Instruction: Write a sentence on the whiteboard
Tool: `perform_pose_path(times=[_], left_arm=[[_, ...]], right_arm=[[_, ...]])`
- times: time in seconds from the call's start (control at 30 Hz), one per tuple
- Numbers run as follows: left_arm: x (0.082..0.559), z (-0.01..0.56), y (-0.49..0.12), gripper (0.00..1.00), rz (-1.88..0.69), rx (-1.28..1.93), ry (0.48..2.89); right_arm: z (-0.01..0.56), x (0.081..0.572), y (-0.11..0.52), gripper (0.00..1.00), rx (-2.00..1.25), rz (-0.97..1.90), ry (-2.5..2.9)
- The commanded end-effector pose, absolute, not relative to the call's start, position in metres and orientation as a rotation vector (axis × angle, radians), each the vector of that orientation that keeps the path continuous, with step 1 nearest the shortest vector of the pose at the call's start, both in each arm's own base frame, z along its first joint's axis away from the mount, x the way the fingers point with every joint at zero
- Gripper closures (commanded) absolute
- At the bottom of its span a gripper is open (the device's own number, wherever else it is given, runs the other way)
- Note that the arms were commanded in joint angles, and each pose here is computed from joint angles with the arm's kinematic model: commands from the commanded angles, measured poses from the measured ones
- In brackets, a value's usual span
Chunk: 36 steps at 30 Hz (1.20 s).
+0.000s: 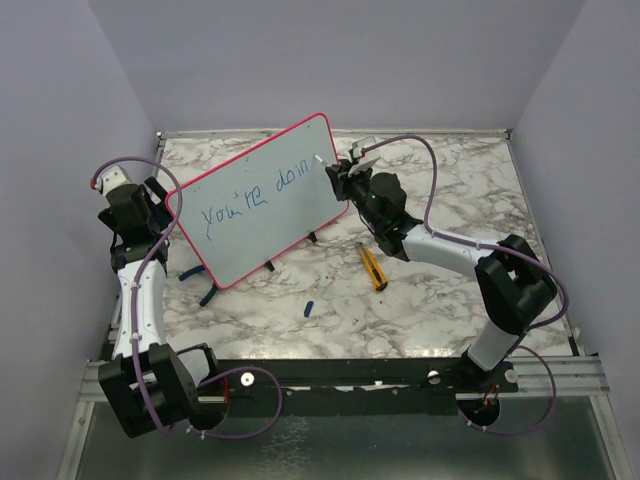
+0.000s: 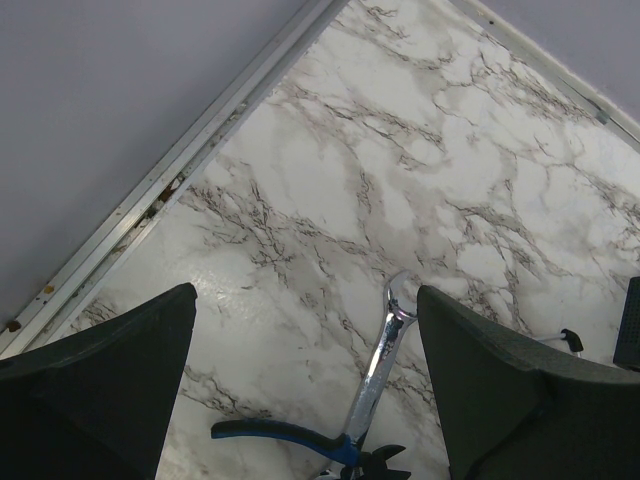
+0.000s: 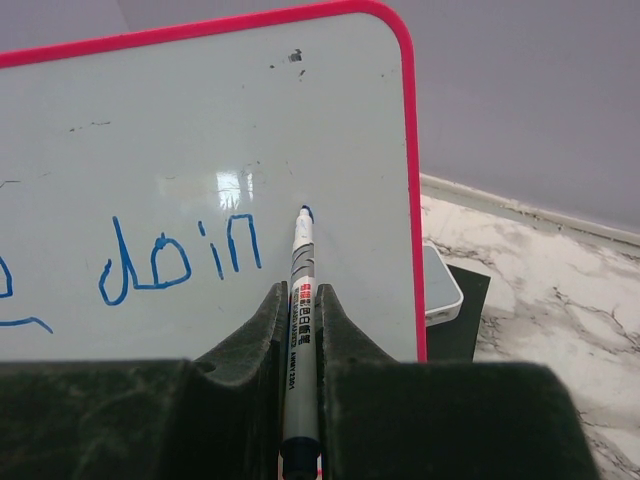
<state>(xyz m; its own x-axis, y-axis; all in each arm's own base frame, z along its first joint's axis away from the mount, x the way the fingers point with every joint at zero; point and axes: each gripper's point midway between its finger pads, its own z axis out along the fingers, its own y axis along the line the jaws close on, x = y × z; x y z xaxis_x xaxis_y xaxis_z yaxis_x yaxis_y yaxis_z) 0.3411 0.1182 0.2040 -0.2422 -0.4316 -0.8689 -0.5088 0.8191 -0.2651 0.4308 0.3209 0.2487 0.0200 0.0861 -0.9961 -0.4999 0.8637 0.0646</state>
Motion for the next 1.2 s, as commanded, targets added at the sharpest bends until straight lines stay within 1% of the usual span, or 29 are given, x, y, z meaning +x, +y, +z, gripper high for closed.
perform_pose_path(times=[0.0,0.6,0.8,1.17], left_arm=[[0.344,0.208,0.112,0.08,0.062,-0.677,1.86],[0.345,0.209,0.111,0.08,0.057,-0.675,1.86],[0.344,0.208,0.111,0.08,0.059,-0.674,1.862],[0.345,0.209,0.111,0.09,0.06,-0.672,1.861]], right_arm=[[0.257,0.434,0.328,1.0,-0.379,0.494,1.452],[0.22,0.423,0.328,1.0,-0.416,0.517,1.535],[0.221,0.426,0.319,1.0,-0.382,0.475,1.538],[0.242,0.436,0.315,1.0,-0.339,0.433,1.494]])
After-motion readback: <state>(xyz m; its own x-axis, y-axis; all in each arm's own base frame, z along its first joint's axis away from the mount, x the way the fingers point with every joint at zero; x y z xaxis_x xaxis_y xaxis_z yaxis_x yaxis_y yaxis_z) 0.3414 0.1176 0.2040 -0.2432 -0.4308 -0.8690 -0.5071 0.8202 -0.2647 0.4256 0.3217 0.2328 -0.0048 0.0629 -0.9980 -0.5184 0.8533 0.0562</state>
